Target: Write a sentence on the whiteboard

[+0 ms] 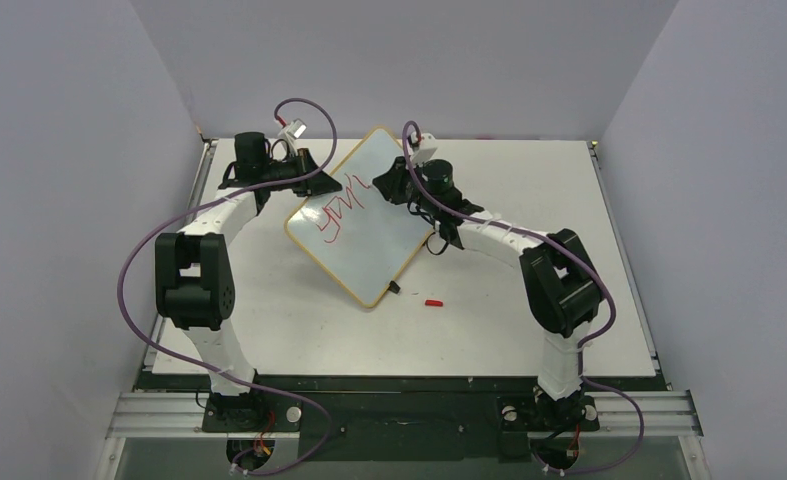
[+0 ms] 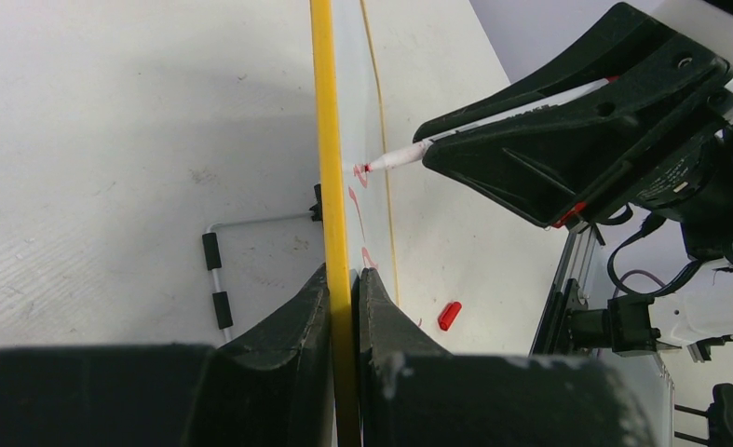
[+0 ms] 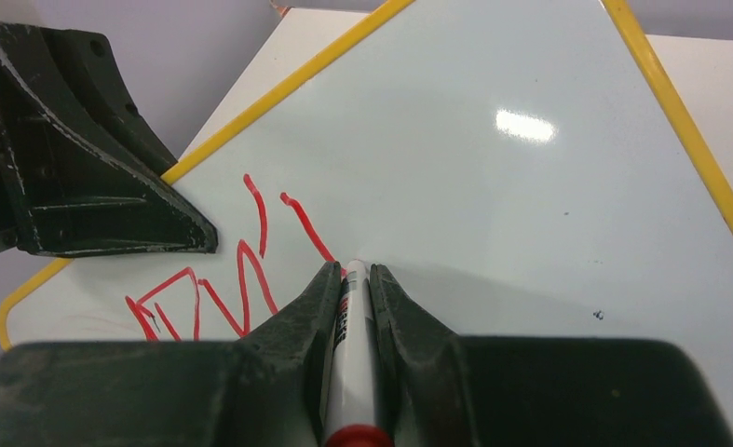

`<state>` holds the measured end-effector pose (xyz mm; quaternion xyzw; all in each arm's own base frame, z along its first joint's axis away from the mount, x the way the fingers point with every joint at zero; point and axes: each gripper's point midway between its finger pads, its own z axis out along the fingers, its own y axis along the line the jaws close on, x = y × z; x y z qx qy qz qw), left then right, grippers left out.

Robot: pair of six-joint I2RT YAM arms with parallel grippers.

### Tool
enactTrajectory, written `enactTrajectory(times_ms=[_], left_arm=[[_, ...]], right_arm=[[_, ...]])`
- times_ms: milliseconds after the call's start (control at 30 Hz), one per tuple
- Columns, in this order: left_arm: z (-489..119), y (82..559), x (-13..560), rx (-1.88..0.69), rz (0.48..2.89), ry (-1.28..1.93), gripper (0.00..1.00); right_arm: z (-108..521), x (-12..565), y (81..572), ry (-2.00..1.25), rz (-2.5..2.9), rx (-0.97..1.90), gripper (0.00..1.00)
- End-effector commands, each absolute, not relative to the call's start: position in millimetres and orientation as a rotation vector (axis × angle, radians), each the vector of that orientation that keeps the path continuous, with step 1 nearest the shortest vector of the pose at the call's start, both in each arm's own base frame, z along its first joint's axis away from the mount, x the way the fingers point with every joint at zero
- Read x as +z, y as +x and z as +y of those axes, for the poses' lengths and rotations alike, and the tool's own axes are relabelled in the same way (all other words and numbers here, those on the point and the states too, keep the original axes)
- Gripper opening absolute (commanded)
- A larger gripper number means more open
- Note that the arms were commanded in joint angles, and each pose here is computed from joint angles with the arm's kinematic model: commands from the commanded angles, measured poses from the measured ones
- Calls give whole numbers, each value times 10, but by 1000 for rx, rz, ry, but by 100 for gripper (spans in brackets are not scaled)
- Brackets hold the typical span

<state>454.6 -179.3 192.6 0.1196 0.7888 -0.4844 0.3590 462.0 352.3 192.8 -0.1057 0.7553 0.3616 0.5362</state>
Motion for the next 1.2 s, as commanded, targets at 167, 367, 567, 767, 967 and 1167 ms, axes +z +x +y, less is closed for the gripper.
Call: enactTrajectory(times_ms=[167, 367, 567, 767, 967, 1167], left_arm=[[-1919, 4667, 2260, -1146, 1808, 565, 0], [-1919, 4672, 2253, -1146, 1809, 564, 0], [-1914, 4678, 2248, -1143, 1811, 560, 0], [-1915, 4680, 2245, -1142, 1812, 559, 0], [-1914, 4686, 2237, -1142, 1814, 556, 0], [-1916, 4685, 2238, -1144, 1813, 557, 0]], right_arm=[[3586, 2277, 4867, -253, 1743, 828, 0], [3619, 2341, 4929, -267, 1741, 817, 0], [3603, 2490, 4869, -268, 1716, 835, 0], [3562, 2714, 4736, -256, 1666, 891, 0], [3498, 2828, 4668, -252, 1640, 892, 0], [3444, 2777, 4663, -246, 1647, 880, 0]])
